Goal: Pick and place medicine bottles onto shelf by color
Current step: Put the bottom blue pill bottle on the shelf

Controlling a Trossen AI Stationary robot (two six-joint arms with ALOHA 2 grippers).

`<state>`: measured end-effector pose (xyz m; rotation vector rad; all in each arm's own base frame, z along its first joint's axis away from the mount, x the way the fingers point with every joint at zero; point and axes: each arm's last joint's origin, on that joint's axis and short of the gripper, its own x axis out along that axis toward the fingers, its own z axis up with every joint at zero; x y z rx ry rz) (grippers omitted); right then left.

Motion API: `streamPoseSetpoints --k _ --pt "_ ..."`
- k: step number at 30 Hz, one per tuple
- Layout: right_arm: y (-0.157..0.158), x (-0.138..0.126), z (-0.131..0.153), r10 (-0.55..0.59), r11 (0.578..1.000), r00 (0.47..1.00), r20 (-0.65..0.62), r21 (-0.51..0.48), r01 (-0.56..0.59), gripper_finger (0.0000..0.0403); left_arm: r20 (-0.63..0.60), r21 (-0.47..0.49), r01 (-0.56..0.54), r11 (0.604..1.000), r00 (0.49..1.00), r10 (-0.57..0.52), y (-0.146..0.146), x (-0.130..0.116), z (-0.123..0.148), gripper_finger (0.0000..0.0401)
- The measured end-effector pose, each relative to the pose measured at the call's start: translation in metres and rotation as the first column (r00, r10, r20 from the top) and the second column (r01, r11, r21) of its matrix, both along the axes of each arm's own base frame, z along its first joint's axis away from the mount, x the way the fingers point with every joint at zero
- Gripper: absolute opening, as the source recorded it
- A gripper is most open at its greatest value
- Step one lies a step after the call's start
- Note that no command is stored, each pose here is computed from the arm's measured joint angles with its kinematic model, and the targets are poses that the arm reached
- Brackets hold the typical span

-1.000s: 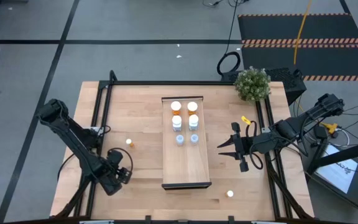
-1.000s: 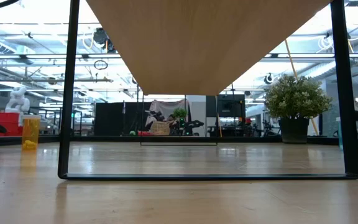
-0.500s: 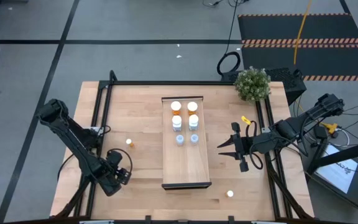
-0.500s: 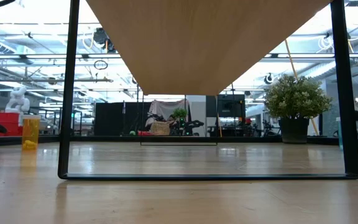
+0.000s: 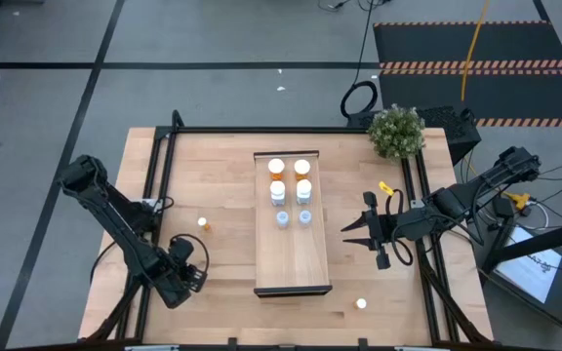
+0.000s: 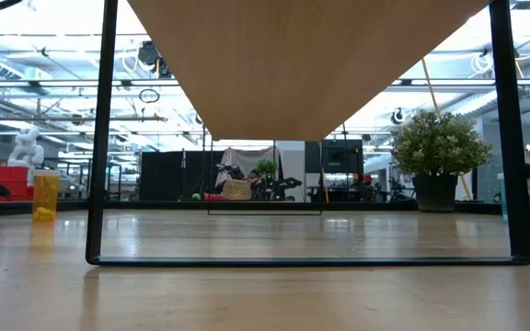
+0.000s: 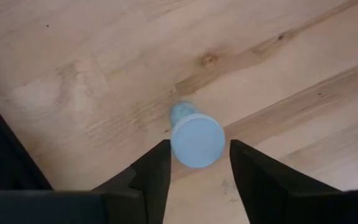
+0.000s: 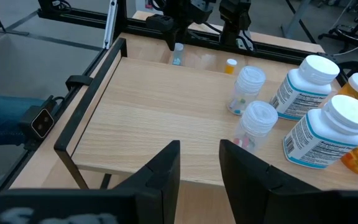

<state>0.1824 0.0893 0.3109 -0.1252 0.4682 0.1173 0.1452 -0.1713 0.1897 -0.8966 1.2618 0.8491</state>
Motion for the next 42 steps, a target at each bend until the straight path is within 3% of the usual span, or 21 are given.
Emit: streamPoseSetpoints --k 15,42 --pt "0.0 0.0 -0.0001 0.0 1.0 1.0 0.0 0.0 0.0 0.0105 0.034 -0.036 0.039 0.999 0.999 -0.038 -0.004 0.0033 0.0004 0.0115" --pt "0.0 0.0 -0.0001 0.0 1.0 1.0 0.0 0.0 0.0 0.0105 0.032 -0.038 0.066 0.997 0.997 -0.064 -0.0043 0.0033 0.0004 0.0119"
